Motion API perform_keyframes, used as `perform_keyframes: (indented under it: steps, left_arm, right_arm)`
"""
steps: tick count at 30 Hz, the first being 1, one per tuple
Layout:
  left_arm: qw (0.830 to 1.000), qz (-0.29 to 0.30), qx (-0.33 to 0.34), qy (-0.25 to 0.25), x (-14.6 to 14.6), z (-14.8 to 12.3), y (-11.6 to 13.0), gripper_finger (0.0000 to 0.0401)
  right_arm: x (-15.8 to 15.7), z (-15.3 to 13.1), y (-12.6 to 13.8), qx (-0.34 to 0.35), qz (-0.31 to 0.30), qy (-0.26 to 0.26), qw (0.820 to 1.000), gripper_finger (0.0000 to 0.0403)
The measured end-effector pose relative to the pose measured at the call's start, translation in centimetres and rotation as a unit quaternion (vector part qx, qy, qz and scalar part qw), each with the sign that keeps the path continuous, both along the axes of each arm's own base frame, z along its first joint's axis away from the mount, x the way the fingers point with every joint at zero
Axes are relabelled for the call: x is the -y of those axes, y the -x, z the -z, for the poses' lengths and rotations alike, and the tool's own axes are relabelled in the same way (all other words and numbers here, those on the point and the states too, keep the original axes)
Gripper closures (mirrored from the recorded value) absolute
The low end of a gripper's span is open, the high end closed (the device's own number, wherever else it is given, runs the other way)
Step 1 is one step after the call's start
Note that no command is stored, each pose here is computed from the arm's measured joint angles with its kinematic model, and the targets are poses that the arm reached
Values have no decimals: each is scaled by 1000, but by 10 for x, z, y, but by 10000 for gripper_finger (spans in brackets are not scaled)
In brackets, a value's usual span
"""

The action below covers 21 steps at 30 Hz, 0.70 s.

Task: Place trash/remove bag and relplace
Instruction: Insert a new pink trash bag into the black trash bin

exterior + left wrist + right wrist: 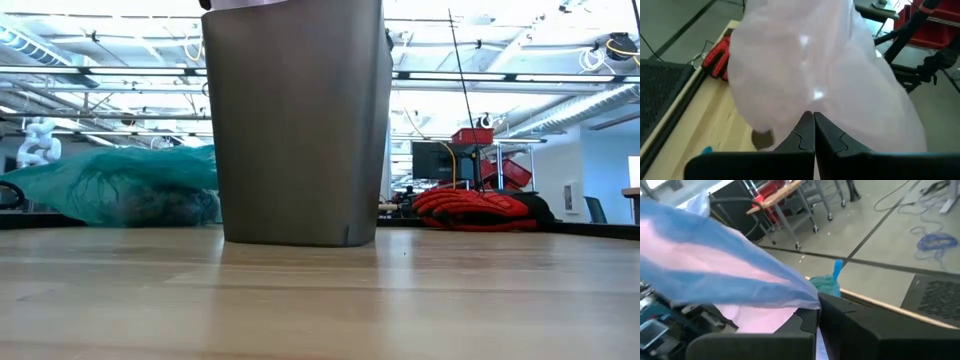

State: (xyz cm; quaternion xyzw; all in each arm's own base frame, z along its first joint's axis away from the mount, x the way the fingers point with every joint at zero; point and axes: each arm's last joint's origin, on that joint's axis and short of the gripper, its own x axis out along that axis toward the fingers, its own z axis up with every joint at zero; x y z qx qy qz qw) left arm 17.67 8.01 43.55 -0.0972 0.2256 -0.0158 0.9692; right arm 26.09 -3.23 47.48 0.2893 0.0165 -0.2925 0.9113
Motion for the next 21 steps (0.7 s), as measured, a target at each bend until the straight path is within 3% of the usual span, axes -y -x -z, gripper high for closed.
perform_keyframes:
  steps: [12,18,21]
  left_arm:
    - [998,22,57,-20,1,-11,-4,401]
    - [989,113,98,16,9,-21,-2,401]
    - [985,148,89,24,17,-16,-15,401]
  right_arm:
    - [-4,-18,32,13,22,41,999,403]
    - [-4,-13,30,-9,21,39,999,403]
    - [-4,-12,30,-14,21,39,999,403]
